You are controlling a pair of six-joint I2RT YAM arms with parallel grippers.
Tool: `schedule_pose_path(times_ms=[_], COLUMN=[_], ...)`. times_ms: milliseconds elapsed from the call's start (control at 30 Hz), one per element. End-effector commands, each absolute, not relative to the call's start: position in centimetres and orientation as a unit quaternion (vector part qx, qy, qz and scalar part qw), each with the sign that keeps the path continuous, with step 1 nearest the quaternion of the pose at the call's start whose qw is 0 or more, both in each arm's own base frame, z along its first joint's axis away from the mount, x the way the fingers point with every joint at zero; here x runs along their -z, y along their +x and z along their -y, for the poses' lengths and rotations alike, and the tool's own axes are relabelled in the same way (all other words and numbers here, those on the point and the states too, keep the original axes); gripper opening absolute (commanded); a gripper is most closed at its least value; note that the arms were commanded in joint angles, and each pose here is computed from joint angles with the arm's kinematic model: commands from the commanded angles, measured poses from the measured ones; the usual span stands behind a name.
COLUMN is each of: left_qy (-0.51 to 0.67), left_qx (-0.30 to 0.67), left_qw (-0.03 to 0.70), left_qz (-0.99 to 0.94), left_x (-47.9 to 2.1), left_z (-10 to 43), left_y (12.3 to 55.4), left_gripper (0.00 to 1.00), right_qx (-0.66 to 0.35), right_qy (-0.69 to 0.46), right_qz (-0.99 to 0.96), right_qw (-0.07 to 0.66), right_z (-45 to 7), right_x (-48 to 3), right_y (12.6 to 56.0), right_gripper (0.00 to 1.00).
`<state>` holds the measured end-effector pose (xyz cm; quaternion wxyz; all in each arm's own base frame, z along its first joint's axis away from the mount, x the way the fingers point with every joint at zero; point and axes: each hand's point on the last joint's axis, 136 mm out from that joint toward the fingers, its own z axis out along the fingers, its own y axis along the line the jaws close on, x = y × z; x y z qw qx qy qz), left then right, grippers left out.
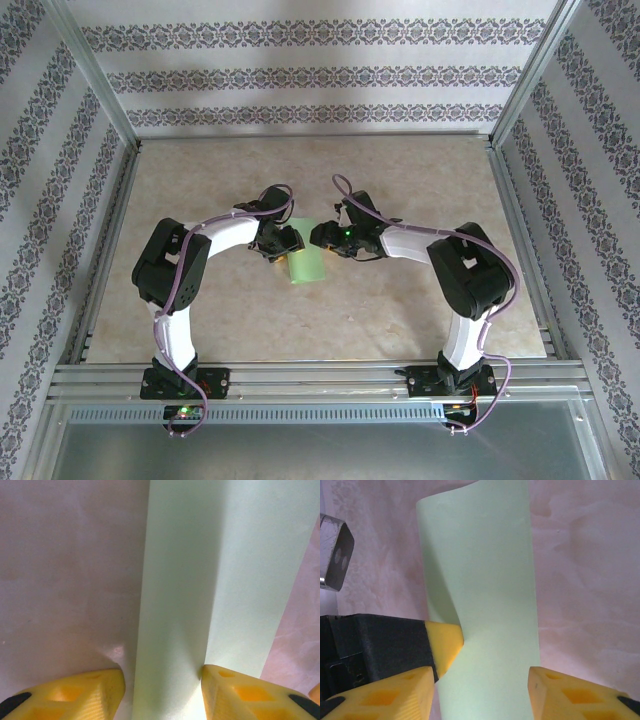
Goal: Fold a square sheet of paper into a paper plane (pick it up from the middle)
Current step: First fold the square sheet of paper in half at the center of the table, then hold the square sheet of paper at the center of the table.
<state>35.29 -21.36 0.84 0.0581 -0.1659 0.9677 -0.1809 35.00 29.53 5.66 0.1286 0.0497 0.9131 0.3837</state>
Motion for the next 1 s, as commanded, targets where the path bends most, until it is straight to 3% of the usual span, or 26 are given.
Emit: schedule_pose_path(times_ms=[0,967], left_qy=[-0.158,-0.155], left_qx=[0.078,0.065], left_qw=[-0.046,-0.063], left_qz=[-0.983,-0.984], left_x=[7.2,8.4], left_z=[18.5,18.2], left_y=[29.3,28.5], left_gripper=[0.50,0.50], right_qx=[-0.388,-0.357], right_qy=[0.040,0.030], right_qz=[-0.913,-0.931], right_qw=[0.117,0.070], right_z=[-30.5,-31.5], right_x=[-5.8,-2.4], right_y=[34.9,34.4], right_gripper=[0.50,0.23])
